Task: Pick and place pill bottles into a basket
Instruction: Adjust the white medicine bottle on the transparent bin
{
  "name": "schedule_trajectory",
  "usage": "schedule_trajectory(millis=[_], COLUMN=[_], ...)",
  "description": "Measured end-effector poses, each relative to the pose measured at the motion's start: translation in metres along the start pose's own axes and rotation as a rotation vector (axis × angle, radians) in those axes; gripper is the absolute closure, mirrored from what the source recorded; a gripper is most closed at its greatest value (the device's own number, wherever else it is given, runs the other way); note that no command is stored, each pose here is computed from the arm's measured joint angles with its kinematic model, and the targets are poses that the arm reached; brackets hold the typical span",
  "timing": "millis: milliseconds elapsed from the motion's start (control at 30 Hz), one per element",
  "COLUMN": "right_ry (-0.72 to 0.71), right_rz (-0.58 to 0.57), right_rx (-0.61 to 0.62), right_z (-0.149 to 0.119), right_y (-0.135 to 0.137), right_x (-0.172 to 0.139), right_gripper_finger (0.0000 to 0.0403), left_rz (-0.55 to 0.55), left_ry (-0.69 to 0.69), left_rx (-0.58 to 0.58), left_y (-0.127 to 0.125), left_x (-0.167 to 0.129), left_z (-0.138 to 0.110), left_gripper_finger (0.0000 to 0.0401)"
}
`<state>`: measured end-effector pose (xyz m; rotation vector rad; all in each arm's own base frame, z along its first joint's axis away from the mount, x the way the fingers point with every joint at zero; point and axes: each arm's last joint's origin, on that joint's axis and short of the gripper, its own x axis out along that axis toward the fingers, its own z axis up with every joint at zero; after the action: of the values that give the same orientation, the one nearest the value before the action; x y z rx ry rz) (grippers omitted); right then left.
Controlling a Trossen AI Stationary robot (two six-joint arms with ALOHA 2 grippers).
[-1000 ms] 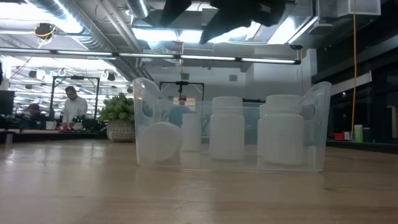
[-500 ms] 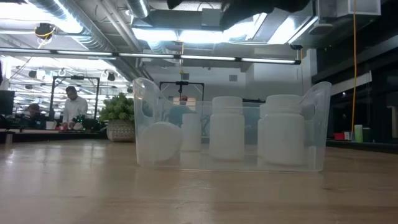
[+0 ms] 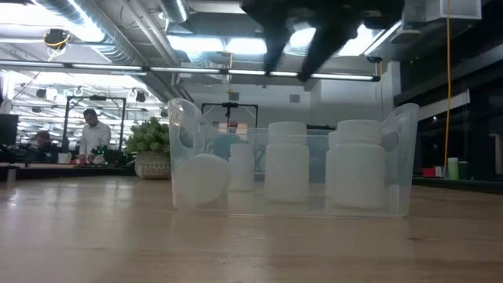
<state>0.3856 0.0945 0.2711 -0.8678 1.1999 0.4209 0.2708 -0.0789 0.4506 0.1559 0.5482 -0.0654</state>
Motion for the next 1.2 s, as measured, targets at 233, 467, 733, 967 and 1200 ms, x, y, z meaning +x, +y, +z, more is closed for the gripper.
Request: schedule_trajectory(millis=[233, 467, 733, 967, 1200], right_ry=[0.216, 0.164, -0.217, -0.309, -0.32], right_rz=[-0.216, -0.372, -0.542, -0.63, -0.606], right_rx=[0.248, 0.58, 0.89, 0.942, 0.895], right_z=[-0.043, -0.1, -0.136, -0.14, -0.132], right_y=[-0.023, -0.029, -0.008, 0.013, 0.021], right_x=[-0.03, -0.108, -0.196, -0.223, -0.221], right_gripper_finger=[0.0186, 0.0195, 0.0195, 0.0195, 0.0195], left_rz=[-0.008, -0.03, -0.194, -0.506, -0.563], left_ry=[0.04, 0.196, 0.306, 0.389, 0.294], left_rx=[0.017, 0.099, 0.257, 0.106, 0.059], left_y=[-0.002, -0.003, 0.003, 0.017, 0.019], left_x=[0.002, 0.019, 0.071, 0.141, 0.167], left_z=[-0.004, -0.016, -0.028, -0.082, -0.108], left_gripper_finger=[0.0179, 0.018, 0.018, 0.018, 0.018])
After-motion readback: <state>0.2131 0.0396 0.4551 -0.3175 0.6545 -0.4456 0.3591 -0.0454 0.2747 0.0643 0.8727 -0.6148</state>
